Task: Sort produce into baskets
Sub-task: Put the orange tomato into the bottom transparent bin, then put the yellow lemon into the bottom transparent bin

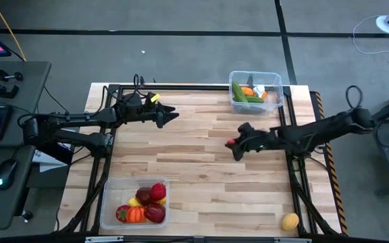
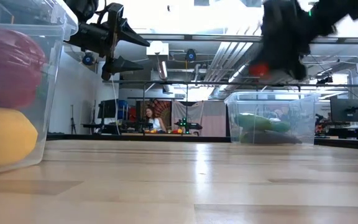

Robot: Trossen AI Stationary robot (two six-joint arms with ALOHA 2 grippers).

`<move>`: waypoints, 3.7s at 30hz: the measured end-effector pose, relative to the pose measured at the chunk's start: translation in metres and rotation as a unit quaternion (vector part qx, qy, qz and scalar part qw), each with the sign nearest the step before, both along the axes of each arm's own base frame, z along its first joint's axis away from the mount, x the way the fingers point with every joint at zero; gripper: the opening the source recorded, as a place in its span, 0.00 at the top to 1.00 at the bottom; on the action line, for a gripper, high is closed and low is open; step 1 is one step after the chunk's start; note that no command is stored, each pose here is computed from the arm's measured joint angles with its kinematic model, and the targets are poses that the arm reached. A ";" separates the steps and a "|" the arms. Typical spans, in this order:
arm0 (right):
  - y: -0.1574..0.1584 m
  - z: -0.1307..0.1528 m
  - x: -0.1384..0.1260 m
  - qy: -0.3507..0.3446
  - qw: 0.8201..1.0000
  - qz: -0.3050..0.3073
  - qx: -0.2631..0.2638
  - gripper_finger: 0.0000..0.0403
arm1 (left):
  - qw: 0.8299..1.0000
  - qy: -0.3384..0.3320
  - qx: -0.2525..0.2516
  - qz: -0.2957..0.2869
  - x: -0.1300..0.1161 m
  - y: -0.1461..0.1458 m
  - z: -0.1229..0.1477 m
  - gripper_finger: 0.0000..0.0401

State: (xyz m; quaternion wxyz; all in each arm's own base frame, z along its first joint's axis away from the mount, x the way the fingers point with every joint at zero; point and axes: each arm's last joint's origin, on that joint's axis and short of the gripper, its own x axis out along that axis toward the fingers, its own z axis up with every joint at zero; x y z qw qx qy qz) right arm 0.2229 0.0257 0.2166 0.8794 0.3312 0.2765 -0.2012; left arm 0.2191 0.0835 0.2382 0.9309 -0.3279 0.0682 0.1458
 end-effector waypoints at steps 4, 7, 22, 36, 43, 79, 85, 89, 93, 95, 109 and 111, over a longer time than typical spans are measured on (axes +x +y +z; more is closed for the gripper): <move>-0.002 0.048 0.009 -0.078 0.995 0.028 -0.062 0.80 | 1.000 0.000 0.000 0.000 0.000 0.000 0.000 0.25; -0.004 0.069 0.021 -0.087 0.989 0.066 -0.101 0.80 | 1.000 0.000 -0.001 -0.003 0.000 0.000 0.000 0.25; 0.046 0.092 0.164 -0.090 0.934 0.313 -0.147 0.75 | 0.996 -0.002 0.030 -0.086 0.000 -0.005 0.001 0.25; 0.116 0.090 0.269 -0.145 0.887 0.400 -0.180 0.74 | 0.995 0.000 0.039 -0.096 0.000 -0.005 0.001 0.25; 0.160 0.070 0.283 -0.135 0.860 0.433 -0.235 0.66 | 0.995 -0.001 0.033 -0.092 0.000 -0.005 0.001 0.25; 0.176 0.052 0.041 0.450 0.847 0.206 0.194 0.20 | 0.997 -0.001 0.039 -0.066 0.000 -0.002 0.001 0.25; 0.201 0.019 0.018 0.511 0.768 0.311 0.229 0.20 | 0.995 0.005 0.074 -0.074 0.000 -0.002 0.001 0.25; 0.214 -0.003 -0.002 0.537 0.706 0.416 0.198 0.20 | 0.995 0.005 0.074 -0.074 0.000 -0.002 0.001 0.25; 0.221 -0.026 -0.029 0.570 0.652 0.471 0.171 0.20 | 0.995 0.004 0.067 -0.073 0.000 -0.002 0.001 0.25; 0.224 -0.035 -0.043 0.582 0.630 0.486 0.169 0.20 | 0.995 0.003 0.062 -0.072 0.000 -0.002 0.001 0.25; 0.243 -0.064 -0.077 0.522 0.624 0.576 0.078 0.20 | 0.998 -0.002 0.028 -0.061 0.000 -0.002 0.001 0.25; 0.246 -0.065 -0.076 0.503 0.637 0.582 0.061 0.20 | 0.998 -0.004 0.020 -0.057 0.000 -0.002 0.001 0.25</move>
